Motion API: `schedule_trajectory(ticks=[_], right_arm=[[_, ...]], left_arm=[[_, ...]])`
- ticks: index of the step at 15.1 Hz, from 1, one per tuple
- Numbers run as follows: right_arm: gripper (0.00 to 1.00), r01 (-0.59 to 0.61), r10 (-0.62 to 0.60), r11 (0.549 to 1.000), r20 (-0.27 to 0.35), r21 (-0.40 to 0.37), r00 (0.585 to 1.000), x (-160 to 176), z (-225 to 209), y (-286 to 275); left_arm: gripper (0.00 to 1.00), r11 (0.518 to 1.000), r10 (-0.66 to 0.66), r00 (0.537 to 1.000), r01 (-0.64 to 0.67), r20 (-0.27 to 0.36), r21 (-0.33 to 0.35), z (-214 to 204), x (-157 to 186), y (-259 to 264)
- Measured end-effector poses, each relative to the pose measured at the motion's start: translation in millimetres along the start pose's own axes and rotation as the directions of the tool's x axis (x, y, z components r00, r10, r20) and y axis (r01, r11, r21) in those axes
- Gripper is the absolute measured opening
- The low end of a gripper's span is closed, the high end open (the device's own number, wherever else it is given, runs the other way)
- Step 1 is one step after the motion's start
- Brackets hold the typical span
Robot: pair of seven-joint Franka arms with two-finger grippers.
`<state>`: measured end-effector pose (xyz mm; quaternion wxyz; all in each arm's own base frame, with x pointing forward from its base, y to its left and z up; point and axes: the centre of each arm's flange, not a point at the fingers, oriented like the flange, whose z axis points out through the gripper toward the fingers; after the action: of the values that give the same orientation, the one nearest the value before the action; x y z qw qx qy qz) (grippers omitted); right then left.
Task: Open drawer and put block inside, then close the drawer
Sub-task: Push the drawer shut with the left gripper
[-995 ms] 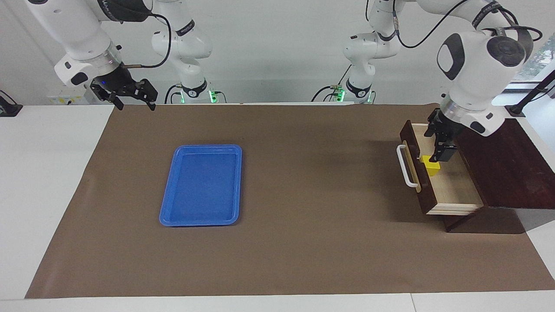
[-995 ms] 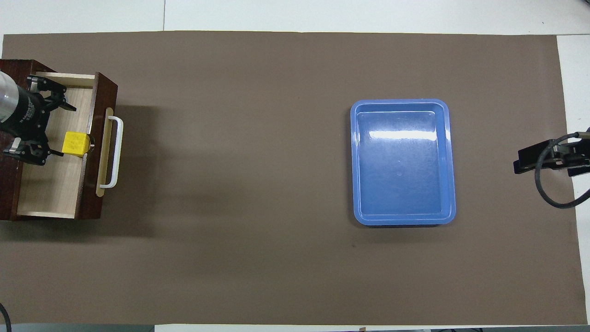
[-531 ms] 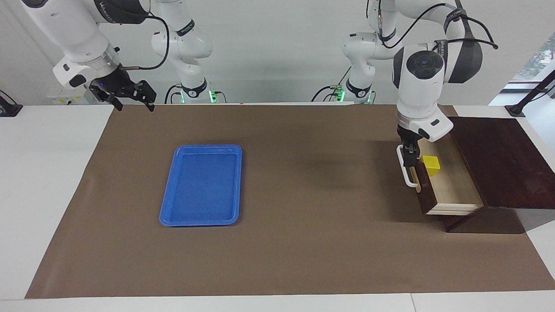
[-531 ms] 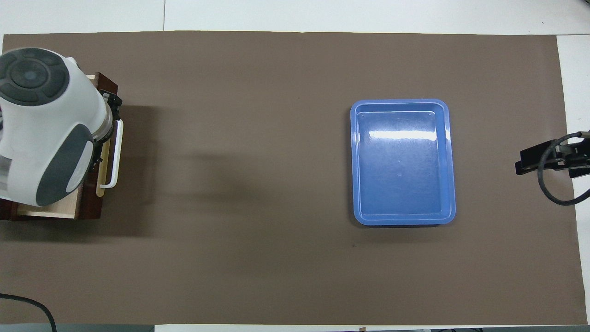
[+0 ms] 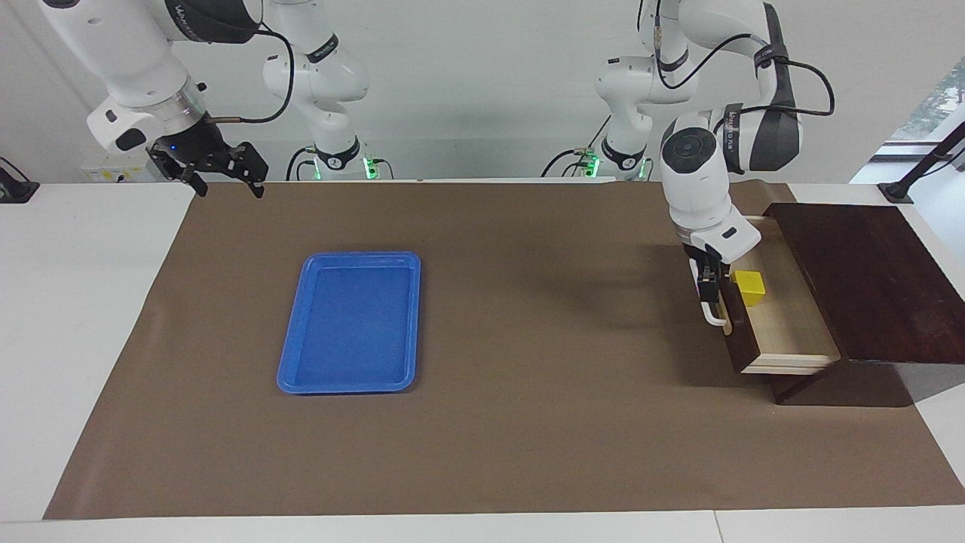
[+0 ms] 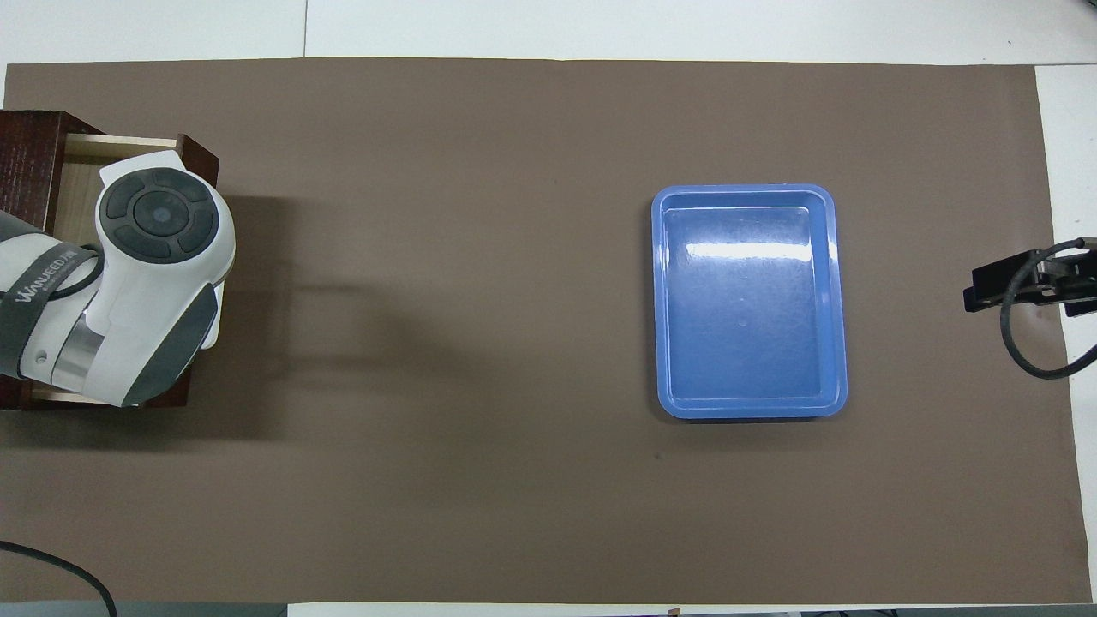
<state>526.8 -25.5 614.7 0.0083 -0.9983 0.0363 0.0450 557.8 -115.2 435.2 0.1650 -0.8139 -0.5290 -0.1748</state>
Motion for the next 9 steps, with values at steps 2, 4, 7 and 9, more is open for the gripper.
schedule_trajectory(ticks=[2, 4, 7, 9], right_arm=[[1.00, 0.001, -0.001, 1.000, -0.006, 0.000, 1.000, 1, 0, 0], [1.00, 0.002, -0.002, 1.000, -0.006, -0.001, 1.000, 1, 0, 0], [1.00, 0.002, -0.002, 1.000, -0.002, -0.004, 1.000, 0, 0, 0], [1.00, 0.003, -0.003, 1.000, 0.004, -0.005, 1.000, 0, 1, 0]], left_arm=[[1.00, 1.000, -0.004, 1.000, 0.004, -0.020, -0.002, 1, 6, -2], [1.00, 1.000, -0.022, 0.999, 0.022, -0.030, -0.008, 7, 19, -4], [1.00, 0.998, -0.059, 0.997, 0.058, -0.053, -0.018, 22, 52, -10], [1.00, 0.997, -0.072, 0.996, 0.072, -0.057, -0.018, 33, 73, -16]])
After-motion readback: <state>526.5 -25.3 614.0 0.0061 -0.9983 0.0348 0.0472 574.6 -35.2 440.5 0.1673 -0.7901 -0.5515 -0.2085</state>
